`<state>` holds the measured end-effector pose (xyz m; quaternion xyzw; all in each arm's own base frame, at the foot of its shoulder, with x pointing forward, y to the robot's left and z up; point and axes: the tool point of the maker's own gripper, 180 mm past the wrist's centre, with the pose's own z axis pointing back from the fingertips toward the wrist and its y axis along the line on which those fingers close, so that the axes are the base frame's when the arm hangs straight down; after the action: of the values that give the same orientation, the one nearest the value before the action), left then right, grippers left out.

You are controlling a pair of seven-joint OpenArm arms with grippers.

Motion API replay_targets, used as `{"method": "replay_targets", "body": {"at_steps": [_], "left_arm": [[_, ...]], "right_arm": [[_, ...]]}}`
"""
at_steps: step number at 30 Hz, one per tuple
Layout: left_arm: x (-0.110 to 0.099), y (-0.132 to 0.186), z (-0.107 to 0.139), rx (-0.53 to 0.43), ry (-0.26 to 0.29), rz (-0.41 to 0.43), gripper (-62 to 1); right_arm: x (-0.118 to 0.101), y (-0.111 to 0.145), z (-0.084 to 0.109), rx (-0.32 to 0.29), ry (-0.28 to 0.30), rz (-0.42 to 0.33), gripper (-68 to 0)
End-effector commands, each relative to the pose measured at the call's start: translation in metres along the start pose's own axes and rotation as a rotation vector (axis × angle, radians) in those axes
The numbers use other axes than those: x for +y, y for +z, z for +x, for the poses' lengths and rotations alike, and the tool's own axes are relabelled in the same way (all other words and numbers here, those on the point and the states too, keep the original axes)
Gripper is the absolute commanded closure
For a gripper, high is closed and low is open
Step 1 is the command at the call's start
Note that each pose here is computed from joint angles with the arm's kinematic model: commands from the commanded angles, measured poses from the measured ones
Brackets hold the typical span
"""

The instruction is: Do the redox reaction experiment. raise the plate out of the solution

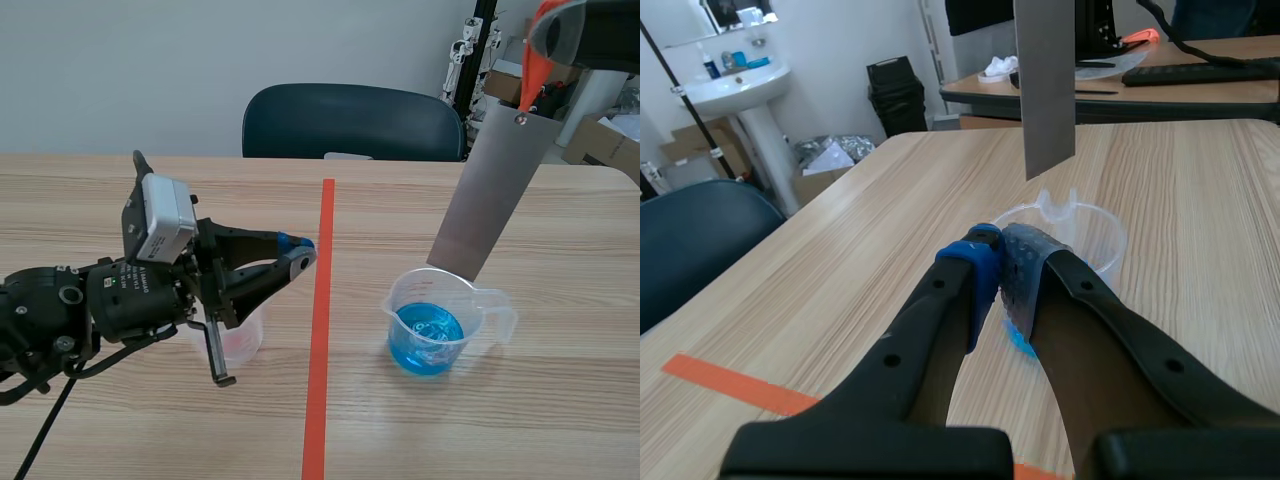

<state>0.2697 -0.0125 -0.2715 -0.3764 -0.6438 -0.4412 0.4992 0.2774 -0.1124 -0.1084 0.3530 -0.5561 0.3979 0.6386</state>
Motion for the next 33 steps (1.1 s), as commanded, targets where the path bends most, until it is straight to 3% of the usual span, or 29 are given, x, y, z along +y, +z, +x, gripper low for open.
{"method": "replay_targets", "body": {"at_steps": [1, 17, 21, 33], "left_arm": [[0.004, -0.006, 0.011, -0.046, -0.004, 0.010, -2.6], [0.008, -0.037, 0.006, 0.001, -0.016, 0.009, -2.6], [0.009, -0.045, -0.003, 0.058, -0.015, 0.009, -2.6], [0.009, -0.056, 0.000, 0.046, 0.035, 0.018, -2.7]], "right_arm": [[0.002, 0.000, 0.011, -0.028, 0.009, 0.015, -0.2], [0.002, 0.000, 0.014, -0.042, -0.005, 0.013, -0.2], [0.002, 0.000, 0.014, -0.042, -0.005, 0.013, -0.2], [0.002, 0.000, 0.015, -0.045, -0.007, 0.012, -0.2]]}}
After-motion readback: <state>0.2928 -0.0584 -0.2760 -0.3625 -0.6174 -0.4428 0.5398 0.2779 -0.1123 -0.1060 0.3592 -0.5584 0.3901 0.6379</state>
